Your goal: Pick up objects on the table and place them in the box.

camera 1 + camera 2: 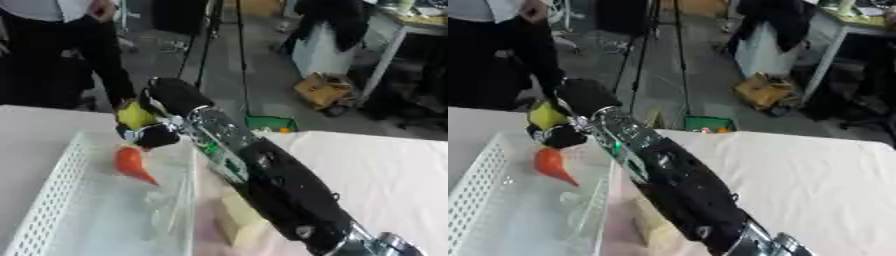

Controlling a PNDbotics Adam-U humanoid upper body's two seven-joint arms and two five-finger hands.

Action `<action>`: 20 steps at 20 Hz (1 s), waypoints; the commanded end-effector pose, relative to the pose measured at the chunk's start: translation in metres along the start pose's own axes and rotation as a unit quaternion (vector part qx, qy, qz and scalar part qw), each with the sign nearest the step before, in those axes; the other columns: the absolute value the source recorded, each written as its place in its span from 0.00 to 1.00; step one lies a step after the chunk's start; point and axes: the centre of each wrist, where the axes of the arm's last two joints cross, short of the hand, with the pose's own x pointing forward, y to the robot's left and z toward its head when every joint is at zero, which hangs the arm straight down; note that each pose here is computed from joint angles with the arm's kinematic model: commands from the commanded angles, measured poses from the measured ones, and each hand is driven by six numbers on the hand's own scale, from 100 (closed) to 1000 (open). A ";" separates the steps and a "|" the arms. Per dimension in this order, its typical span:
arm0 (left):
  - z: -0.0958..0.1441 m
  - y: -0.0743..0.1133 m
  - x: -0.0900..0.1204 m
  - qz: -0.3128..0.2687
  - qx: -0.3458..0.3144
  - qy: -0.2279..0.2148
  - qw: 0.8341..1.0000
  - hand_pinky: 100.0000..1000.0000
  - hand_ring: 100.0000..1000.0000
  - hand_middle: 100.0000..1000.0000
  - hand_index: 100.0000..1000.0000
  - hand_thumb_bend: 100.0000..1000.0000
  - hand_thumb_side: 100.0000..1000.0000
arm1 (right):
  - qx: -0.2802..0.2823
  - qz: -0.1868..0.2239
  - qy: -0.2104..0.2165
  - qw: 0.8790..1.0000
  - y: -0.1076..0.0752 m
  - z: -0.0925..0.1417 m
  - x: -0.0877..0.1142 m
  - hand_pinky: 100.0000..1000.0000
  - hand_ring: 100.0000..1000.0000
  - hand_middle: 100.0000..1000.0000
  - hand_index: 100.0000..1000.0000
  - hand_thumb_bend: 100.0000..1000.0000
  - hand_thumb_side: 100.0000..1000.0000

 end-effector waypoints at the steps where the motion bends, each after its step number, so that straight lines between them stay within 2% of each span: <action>1: -0.007 -0.002 0.005 0.004 -0.002 -0.015 1.000 0.95 0.93 1.00 0.93 0.00 1.00 | -0.009 0.007 -0.002 1.000 -0.005 -0.003 0.000 0.79 0.53 0.09 0.28 0.34 0.57; 7: -0.007 -0.002 0.005 0.004 -0.003 -0.014 1.000 0.95 0.93 1.00 0.93 0.00 1.00 | 0.001 0.013 -0.016 1.000 -0.001 -0.003 0.008 0.78 0.55 0.11 0.30 0.32 0.60; 8: -0.007 -0.003 0.005 0.004 -0.003 -0.014 1.000 0.95 0.93 1.00 0.93 0.00 1.00 | 0.007 0.014 -0.021 1.000 0.001 -0.002 0.010 0.79 0.61 0.17 0.37 0.32 0.71; 9: -0.007 -0.003 0.005 0.005 -0.003 -0.014 1.000 0.95 0.93 1.00 0.93 0.00 1.00 | 0.014 0.016 -0.027 0.999 0.002 -0.002 0.011 0.79 0.61 0.17 0.37 0.32 0.71; 10: -0.007 -0.003 0.005 0.005 -0.003 -0.015 1.000 0.95 0.93 1.00 0.93 0.00 1.00 | 0.021 0.017 -0.032 0.999 0.002 -0.002 0.012 0.81 0.68 0.26 0.49 0.41 0.85; 11: -0.008 -0.003 0.005 0.005 -0.003 -0.015 1.000 0.95 0.93 1.00 0.93 0.00 1.00 | 0.031 0.018 -0.040 0.999 0.003 -0.002 0.014 0.81 0.68 0.26 0.49 0.35 0.85; 12: -0.008 -0.003 0.005 0.005 -0.003 -0.015 1.000 0.95 0.93 1.00 0.93 0.00 1.00 | 0.038 0.019 -0.047 0.998 0.003 -0.002 0.015 0.81 0.71 0.30 0.53 0.41 0.91; 15: -0.008 -0.003 0.005 0.006 -0.002 -0.015 1.000 0.95 0.93 1.00 0.93 0.00 1.00 | 0.054 0.022 -0.061 0.996 0.001 -0.002 0.016 0.82 0.72 0.31 0.55 0.42 0.92; 16: -0.008 -0.003 0.005 0.006 -0.002 -0.015 1.000 0.94 0.93 1.00 0.92 0.00 1.00 | 0.060 0.024 -0.065 0.996 0.001 -0.002 0.017 0.86 0.81 0.49 0.76 0.56 1.00; 19: -0.008 -0.003 0.005 0.006 -0.003 -0.015 1.000 0.94 0.93 1.00 0.92 0.00 1.00 | 0.095 0.030 -0.087 0.991 0.002 -0.002 0.017 0.88 0.84 0.53 0.81 0.57 1.00; 20: -0.008 -0.003 0.005 0.006 -0.003 -0.015 1.000 0.95 0.93 1.00 0.92 0.00 1.00 | 0.102 0.031 -0.091 0.990 0.001 -0.002 0.017 0.89 0.86 0.55 0.82 0.61 1.00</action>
